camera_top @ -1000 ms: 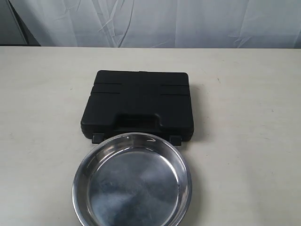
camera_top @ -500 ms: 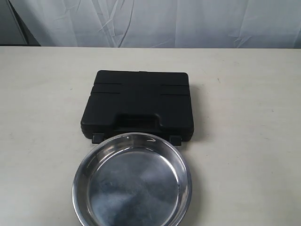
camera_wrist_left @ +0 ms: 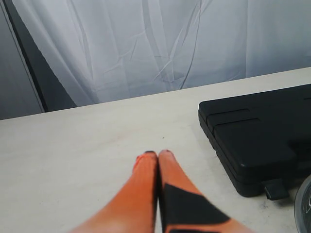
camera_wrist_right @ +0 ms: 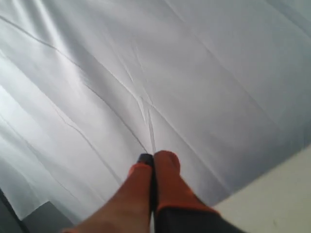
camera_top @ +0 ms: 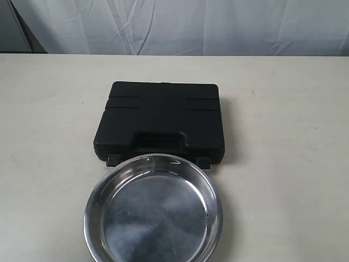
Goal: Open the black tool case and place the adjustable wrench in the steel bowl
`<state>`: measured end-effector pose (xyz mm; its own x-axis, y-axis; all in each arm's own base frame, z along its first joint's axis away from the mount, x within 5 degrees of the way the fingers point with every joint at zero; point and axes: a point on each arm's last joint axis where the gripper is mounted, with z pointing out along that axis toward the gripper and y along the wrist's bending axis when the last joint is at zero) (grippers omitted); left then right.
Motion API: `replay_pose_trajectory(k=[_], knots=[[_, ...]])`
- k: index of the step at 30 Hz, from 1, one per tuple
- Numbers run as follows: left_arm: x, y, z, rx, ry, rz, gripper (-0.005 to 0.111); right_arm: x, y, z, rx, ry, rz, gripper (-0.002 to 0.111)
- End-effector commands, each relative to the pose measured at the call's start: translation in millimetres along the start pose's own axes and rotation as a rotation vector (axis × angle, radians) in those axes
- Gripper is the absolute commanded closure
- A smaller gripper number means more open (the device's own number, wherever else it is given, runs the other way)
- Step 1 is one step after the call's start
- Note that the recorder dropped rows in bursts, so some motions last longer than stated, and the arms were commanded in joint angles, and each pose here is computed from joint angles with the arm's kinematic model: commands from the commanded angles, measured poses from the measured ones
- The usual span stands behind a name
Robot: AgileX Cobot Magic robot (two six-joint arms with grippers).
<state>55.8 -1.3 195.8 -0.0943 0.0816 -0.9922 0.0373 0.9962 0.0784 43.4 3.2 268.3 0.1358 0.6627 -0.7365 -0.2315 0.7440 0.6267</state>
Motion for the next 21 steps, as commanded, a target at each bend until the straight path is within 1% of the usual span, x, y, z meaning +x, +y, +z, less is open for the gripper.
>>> replay_pose_trajectory(k=[1,3,5,9,10,13,15,18,21], knots=[[-1,-0.2,0,0.004,-0.005,-0.002,0.106,-33,27,7,-0.031,-0.071,-0.211,0.109],[-1,-0.2,0,0.004,-0.005,-0.002,0.106,-41,36,23,-0.018,-0.02,-0.229,0.109],[-1,-0.2,0,0.004,-0.005,-0.002,0.106,-44,45,43,-0.012,0.098,-0.31,0.109],[-1,-0.2,0,0.004,-0.005,-0.002,0.106,-37,59,105,-0.026,0.472,-0.482,0.109],[-1,-0.2,0,0.004,-0.005,-0.002,0.106,-38,64,120,-0.043,0.531,-0.508,0.109],[-1,-0.2,0,0.004,-0.005,-0.002,0.106,-25,71,172,-0.116,0.808,-0.55,0.109],[-1,-0.2,0,0.004,-0.005,-0.002,0.106,-9,76,200,-0.186,0.959,-0.557,0.109],[-1,-0.2,0,0.004,-0.005,-0.002,0.106,29,86,236,-0.277,1.115,-0.607,0.109],[-1,-0.2,0,0.004,-0.005,-0.002,0.106,73,98,259,-0.361,1.224,-0.78,0.109]])
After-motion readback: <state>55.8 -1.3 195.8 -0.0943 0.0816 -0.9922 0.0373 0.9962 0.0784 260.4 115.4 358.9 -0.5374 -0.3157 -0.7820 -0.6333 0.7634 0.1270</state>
